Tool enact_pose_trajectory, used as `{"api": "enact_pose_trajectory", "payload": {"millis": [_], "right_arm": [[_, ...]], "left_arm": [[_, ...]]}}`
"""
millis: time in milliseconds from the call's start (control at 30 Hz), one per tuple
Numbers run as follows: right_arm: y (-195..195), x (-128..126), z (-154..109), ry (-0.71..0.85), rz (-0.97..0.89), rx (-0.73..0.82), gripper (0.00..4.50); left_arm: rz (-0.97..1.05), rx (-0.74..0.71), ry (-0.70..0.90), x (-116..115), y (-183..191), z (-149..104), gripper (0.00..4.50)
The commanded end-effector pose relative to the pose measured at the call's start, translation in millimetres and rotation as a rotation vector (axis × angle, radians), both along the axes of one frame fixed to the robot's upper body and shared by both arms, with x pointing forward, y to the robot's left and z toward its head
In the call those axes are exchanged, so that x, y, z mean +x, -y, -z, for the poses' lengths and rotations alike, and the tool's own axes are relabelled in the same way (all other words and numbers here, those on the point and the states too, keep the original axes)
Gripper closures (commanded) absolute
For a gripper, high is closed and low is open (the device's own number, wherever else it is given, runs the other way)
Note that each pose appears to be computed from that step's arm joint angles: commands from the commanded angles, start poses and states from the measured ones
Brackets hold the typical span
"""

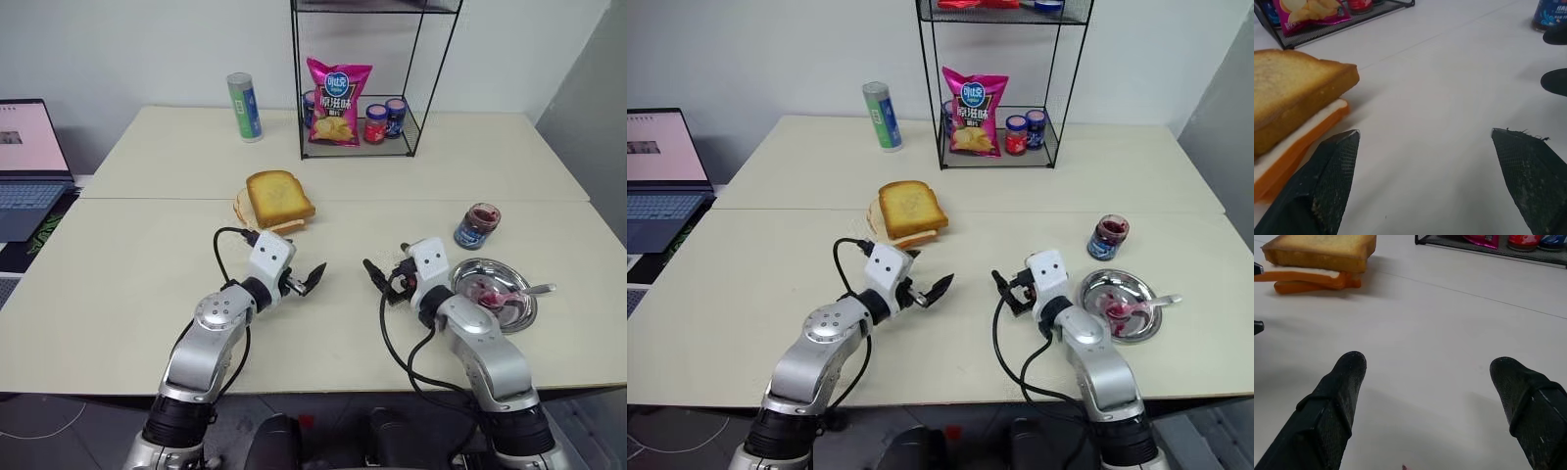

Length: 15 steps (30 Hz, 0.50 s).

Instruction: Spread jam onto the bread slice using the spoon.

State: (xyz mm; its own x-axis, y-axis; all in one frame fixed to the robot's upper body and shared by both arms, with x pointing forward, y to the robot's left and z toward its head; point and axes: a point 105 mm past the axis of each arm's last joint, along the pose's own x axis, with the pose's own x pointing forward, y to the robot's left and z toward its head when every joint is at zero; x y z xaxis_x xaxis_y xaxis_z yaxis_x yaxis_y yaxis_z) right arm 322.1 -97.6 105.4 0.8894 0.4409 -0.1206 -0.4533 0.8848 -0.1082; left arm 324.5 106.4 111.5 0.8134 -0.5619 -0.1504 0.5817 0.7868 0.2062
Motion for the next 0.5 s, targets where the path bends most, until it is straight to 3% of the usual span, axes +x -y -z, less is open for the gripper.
{"api": "enact_pose_trajectory", "payload": {"millis": [33,367,500], "right_arm": [[-0.3,-4.6,-11.6,0.049,-0.013,0.008,0.07],[2.4,-9.0,-9.8,0.043,-0.059,0.003,0.07],[-7.2,-4.8,-23.4,0.065,-0.105,0.050,0.07]], "left_arm": [[0.030,-0.012,0.044,-2.0,5.6,-11.0,0.00],[0.102,-0.024,0.060,-9.3,5.5,-24.6,0.00],[-0.086,-0.031,0.157,15.9,-32.5,-52.1,0.00]]}}
